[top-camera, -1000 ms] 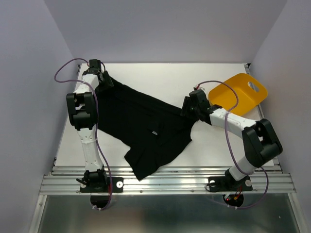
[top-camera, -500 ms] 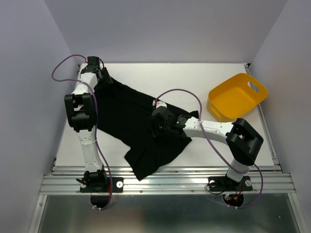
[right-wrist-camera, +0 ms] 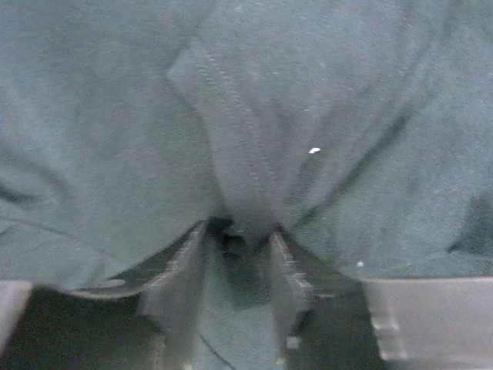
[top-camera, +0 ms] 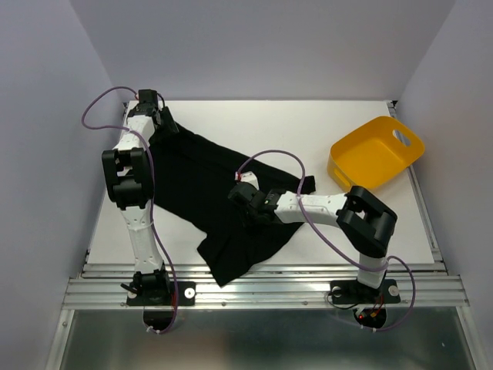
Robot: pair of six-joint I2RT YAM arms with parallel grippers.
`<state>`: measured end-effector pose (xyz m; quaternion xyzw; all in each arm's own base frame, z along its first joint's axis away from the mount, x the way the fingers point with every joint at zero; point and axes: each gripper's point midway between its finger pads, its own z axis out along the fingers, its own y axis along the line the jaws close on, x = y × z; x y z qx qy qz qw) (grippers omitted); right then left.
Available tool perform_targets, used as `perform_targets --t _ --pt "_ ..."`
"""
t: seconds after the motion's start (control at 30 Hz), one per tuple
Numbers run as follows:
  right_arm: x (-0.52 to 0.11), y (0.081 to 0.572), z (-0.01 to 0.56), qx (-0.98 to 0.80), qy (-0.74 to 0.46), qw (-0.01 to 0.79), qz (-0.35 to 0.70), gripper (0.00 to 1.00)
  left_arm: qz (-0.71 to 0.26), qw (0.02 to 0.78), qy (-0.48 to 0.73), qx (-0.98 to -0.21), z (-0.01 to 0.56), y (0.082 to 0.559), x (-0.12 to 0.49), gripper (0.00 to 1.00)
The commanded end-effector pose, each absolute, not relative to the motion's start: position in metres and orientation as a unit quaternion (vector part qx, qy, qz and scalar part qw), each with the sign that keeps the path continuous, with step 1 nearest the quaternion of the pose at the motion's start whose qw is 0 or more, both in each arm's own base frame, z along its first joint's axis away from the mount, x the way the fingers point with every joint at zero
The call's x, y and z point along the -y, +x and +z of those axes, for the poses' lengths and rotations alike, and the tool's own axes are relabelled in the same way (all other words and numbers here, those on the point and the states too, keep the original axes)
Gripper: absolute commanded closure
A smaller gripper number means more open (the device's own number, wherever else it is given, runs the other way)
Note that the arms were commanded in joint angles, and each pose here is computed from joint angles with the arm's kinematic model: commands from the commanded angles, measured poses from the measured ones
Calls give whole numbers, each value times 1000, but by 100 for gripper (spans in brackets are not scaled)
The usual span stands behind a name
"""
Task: Roll the t-shirts
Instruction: Fold the T-shirt at the center of the board.
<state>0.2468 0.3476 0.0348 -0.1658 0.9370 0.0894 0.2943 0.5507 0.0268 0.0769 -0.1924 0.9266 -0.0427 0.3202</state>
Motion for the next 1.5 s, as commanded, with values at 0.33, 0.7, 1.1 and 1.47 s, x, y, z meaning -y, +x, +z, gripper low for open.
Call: perform_targets --t 0.33,0.7,1.1,1.47 --pt "-350 255 79 -921 -156 345 94 99 -46 341 -190 -920 100 554 -27 28" --pt "-344 219 81 -918 -258 279 111 99 -48 339 -189 -920 98 554 -27 28" --pt "-350 213 74 -920 -268 263 113 51 -45 347 -188 -918 108 554 -28 28" --pt "-271 298 114 -932 -104 311 151 53 -60 368 -184 -909 131 555 -20 28"
